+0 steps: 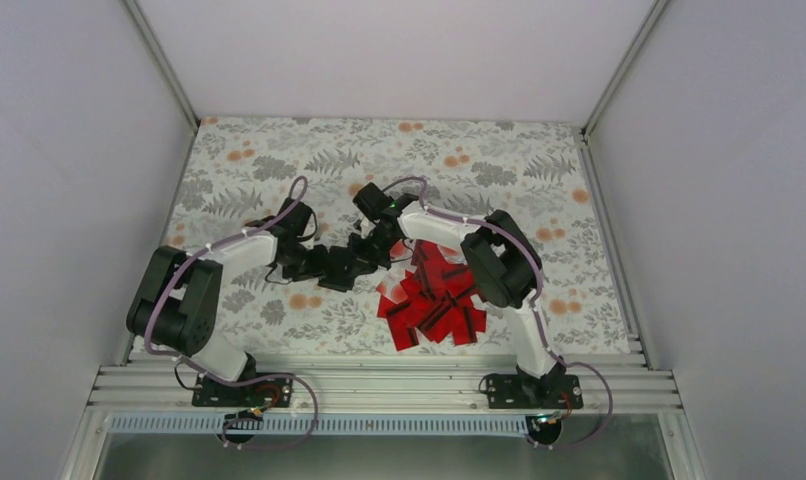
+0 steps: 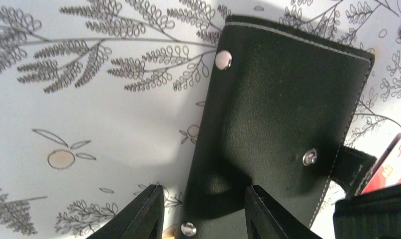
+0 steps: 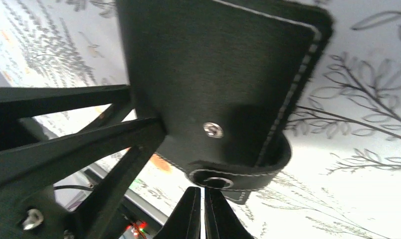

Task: Put the credit cards into the card holder

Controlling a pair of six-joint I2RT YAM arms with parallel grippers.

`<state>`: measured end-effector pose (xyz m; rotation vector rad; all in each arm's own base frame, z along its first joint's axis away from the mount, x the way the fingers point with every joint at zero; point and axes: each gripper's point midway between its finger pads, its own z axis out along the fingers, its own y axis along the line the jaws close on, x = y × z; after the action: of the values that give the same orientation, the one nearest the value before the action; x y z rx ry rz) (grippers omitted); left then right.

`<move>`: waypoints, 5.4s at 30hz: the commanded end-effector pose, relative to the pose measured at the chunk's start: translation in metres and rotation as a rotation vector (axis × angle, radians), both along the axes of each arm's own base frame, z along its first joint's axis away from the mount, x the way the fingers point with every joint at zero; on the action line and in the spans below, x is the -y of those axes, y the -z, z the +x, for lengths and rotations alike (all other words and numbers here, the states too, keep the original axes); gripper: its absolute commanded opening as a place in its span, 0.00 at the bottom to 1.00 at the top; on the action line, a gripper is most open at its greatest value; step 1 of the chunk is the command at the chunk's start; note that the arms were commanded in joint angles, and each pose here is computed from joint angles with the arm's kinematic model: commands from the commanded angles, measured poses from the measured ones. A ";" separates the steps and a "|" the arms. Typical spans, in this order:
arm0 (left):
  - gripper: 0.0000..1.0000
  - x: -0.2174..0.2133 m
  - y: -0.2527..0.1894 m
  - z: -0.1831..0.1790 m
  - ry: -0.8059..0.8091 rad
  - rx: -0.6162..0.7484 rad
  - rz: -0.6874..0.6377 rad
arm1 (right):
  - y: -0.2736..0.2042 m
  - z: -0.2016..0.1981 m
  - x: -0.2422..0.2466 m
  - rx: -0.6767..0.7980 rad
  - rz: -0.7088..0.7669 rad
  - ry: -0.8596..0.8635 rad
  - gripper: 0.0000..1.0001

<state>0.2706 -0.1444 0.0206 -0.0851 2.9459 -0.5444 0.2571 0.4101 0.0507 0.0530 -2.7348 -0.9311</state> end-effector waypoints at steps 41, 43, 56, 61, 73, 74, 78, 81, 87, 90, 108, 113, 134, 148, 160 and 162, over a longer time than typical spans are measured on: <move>0.40 0.003 -0.007 -0.001 0.001 0.062 0.029 | -0.049 0.031 0.013 0.186 -0.006 -0.062 0.04; 0.39 0.008 -0.005 -0.003 -0.004 0.056 0.000 | -0.042 0.028 0.007 0.157 -0.004 -0.080 0.04; 0.38 0.020 -0.004 -0.017 -0.028 0.029 -0.110 | -0.007 0.019 -0.006 0.102 -0.082 -0.125 0.04; 0.38 0.019 -0.001 -0.021 -0.033 0.024 -0.108 | -0.012 0.029 0.005 0.164 -0.156 -0.113 0.04; 0.37 0.014 0.002 -0.012 -0.023 0.034 -0.045 | -0.009 0.026 0.035 0.216 -0.264 -0.113 0.04; 0.37 0.014 0.001 -0.011 -0.022 0.036 -0.040 | -0.008 0.026 0.037 0.215 -0.266 -0.112 0.04; 0.38 0.013 -0.004 -0.009 -0.011 0.042 -0.005 | -0.003 0.022 0.039 0.200 -0.248 -0.115 0.04; 0.38 0.014 -0.014 -0.004 0.012 0.070 0.044 | 0.003 0.021 0.039 0.189 -0.235 -0.113 0.04; 0.46 0.027 -0.041 0.004 0.086 0.159 0.157 | 0.019 0.023 0.050 0.166 -0.219 -0.099 0.04; 0.50 0.038 -0.049 0.005 0.132 0.211 0.179 | 0.022 0.023 0.055 0.157 -0.197 -0.091 0.04; 0.71 0.087 -0.037 -0.011 0.324 0.378 0.407 | 0.039 0.004 0.062 0.064 0.084 -0.140 0.04; 0.71 0.085 -0.027 -0.018 0.348 0.401 0.562 | 0.043 0.004 0.071 0.055 0.100 -0.133 0.04; 0.60 0.042 -0.005 -0.040 0.392 0.433 1.047 | 0.053 -0.007 0.078 0.008 0.117 -0.133 0.04; 0.62 0.024 0.031 -0.053 0.421 0.356 1.130 | 0.053 -0.010 0.082 -0.010 0.102 -0.128 0.04; 0.62 0.044 0.003 -0.064 0.402 0.395 0.967 | 0.038 0.000 0.089 0.011 0.133 -0.118 0.04; 0.62 0.049 -0.023 -0.061 0.344 0.464 0.900 | 0.033 0.005 0.085 0.020 0.140 -0.119 0.04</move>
<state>0.2376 -0.2341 0.0399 0.5200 2.3113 0.6093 0.2667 0.3454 0.0159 0.2800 -2.6342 -1.1909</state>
